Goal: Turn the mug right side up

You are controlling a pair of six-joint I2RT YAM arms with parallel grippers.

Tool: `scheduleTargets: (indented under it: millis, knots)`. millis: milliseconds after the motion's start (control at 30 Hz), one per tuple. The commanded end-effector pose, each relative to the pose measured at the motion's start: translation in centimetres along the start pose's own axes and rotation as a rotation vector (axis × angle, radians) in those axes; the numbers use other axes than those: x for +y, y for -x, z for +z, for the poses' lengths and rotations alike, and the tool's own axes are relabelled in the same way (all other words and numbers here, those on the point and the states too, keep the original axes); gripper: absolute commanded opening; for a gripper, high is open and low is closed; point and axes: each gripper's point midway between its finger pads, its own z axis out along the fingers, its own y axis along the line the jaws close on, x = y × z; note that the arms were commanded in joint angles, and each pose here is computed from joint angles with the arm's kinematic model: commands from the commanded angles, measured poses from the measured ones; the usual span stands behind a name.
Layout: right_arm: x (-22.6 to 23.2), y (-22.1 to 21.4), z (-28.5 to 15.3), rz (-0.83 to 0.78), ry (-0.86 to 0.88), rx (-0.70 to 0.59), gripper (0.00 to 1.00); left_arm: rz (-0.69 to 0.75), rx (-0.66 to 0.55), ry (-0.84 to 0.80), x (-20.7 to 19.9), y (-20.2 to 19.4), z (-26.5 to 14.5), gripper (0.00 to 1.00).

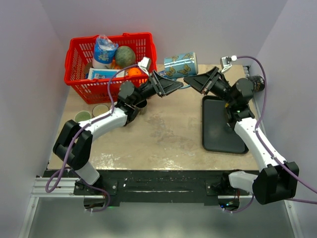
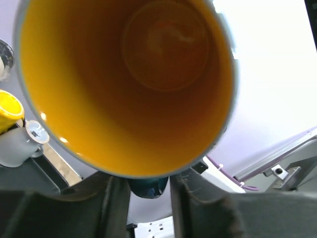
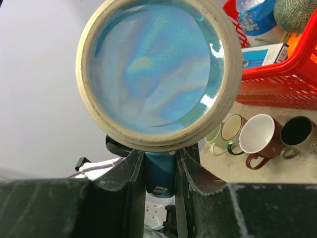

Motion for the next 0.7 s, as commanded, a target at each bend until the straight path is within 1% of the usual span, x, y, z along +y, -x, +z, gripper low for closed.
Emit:
scheduleTargets:
  millis: [0, 100, 167, 333, 367, 433, 533, 567, 667]
  knots:
    - [5.0, 0.2, -0.8, -0.144, 0.153, -0.029, 0.00, 0.029, -0.037, -0.136, -4.4, 1.6, 0.4, 0.32]
    - [4.6, -0.3, -0.9, -0.153, 0.150, -0.025, 0.00, 0.001, -0.050, -0.146, -4.5, 1.9, 0.4, 0.32]
    - [4.4, -0.5, -0.9, -0.167, 0.149, -0.026, 0.00, -0.027, -0.067, -0.168, -4.9, 2.1, 0.4, 0.35]
    - [3.7, -1.2, -0.9, -0.165, 0.146, -0.020, 0.00, -0.067, -0.100, -0.203, -5.4, 2.9, 0.4, 0.37]
    - [3.4, -1.2, -0.8, -0.167, 0.137, -0.019, 0.00, -0.071, -0.102, -0.209, -5.5, 2.9, 0.4, 0.35]
    - [3.2, -1.5, -0.8, -0.167, 0.134, -0.012, 0.00, -0.070, -0.100, -0.214, -5.5, 2.9, 0.5, 0.29]
    - [3.0, -1.6, -0.7, -0.169, 0.126, -0.009, 0.00, -0.066, -0.101, -0.212, -5.4, 2.9, 0.5, 0.16]
    - [2.7, -1.7, -0.7, -0.170, 0.118, -0.005, 0.00, -0.066, -0.101, -0.211, -5.4, 2.9, 0.5, 0.00]
    - [2.1, -1.7, -0.5, -0.165, 0.087, 0.002, 0.00, -0.058, -0.098, -0.194, -5.0, 2.8, 0.6, 0.00]
